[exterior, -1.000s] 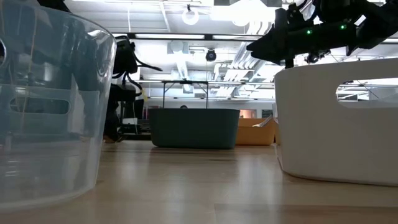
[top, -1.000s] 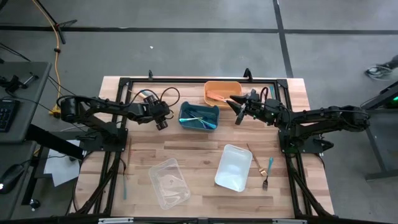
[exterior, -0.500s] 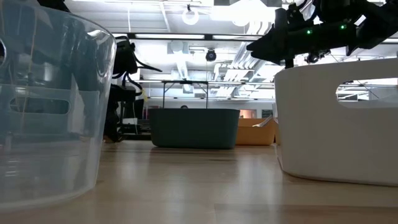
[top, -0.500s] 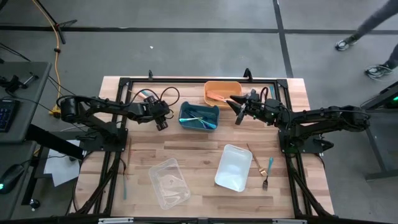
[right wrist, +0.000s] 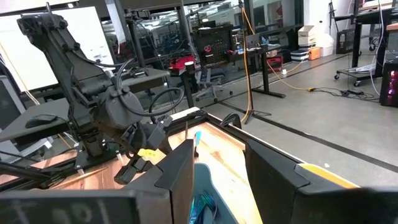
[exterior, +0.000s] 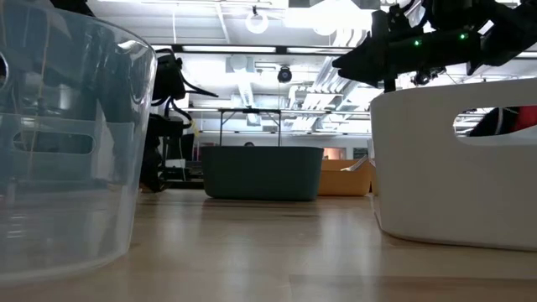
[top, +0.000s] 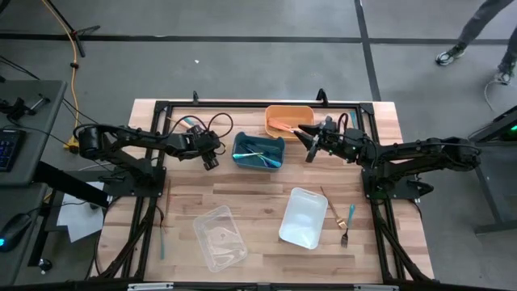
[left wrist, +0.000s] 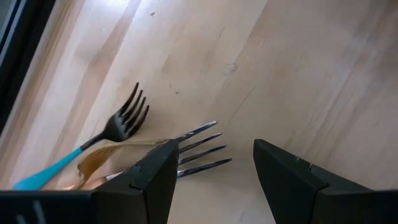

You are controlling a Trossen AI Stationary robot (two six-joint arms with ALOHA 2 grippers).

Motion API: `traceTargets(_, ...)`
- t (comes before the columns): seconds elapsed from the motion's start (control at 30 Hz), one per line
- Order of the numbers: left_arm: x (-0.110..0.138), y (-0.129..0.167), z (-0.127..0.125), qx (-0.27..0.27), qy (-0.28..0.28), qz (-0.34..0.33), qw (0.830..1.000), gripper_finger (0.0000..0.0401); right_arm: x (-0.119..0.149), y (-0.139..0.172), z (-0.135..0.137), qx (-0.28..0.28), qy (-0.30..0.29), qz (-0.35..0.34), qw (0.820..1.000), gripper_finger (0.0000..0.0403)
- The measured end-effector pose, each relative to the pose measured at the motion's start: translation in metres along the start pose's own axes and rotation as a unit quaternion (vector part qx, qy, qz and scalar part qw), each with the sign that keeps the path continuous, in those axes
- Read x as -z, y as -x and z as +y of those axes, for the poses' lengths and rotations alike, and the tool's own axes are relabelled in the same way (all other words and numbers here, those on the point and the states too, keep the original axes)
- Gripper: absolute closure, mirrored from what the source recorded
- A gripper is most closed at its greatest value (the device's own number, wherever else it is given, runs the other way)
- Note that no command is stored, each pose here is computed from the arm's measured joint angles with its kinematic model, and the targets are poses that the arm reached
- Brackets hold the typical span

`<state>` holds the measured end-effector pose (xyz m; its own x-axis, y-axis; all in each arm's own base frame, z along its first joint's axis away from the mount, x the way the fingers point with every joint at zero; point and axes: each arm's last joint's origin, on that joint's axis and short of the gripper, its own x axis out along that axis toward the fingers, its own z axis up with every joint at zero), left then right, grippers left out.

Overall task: Sort silverware by color (type)
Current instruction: Put the light orange fork into the yellow bin

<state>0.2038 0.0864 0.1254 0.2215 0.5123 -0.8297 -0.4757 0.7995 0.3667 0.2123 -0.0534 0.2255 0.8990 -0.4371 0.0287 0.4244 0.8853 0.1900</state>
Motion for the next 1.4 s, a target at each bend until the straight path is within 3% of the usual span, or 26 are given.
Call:
traceTargets(0.93,-0.0001,0.0,0.0008,-0.013,0.01,-0.001,1.0,0.0201,0.0003,0.0,0.0,0.0,0.001,0.001,1.0,0.0265)
traceTargets(1.17,0.0002,0.0,0.0002,-0.004,0.028,0.001,1.0,0.0201,0.0003,0.0,0.0,0.0,-0.001,0.002,1.0,0.0265)
traceTargets(1.4,0.0026,-0.001,0.0023,-0.003,0.092,0.014,0.996,0.0201,0.0006,0.0,-0.0001,0.0,-0.021,0.003,1.0,0.0265)
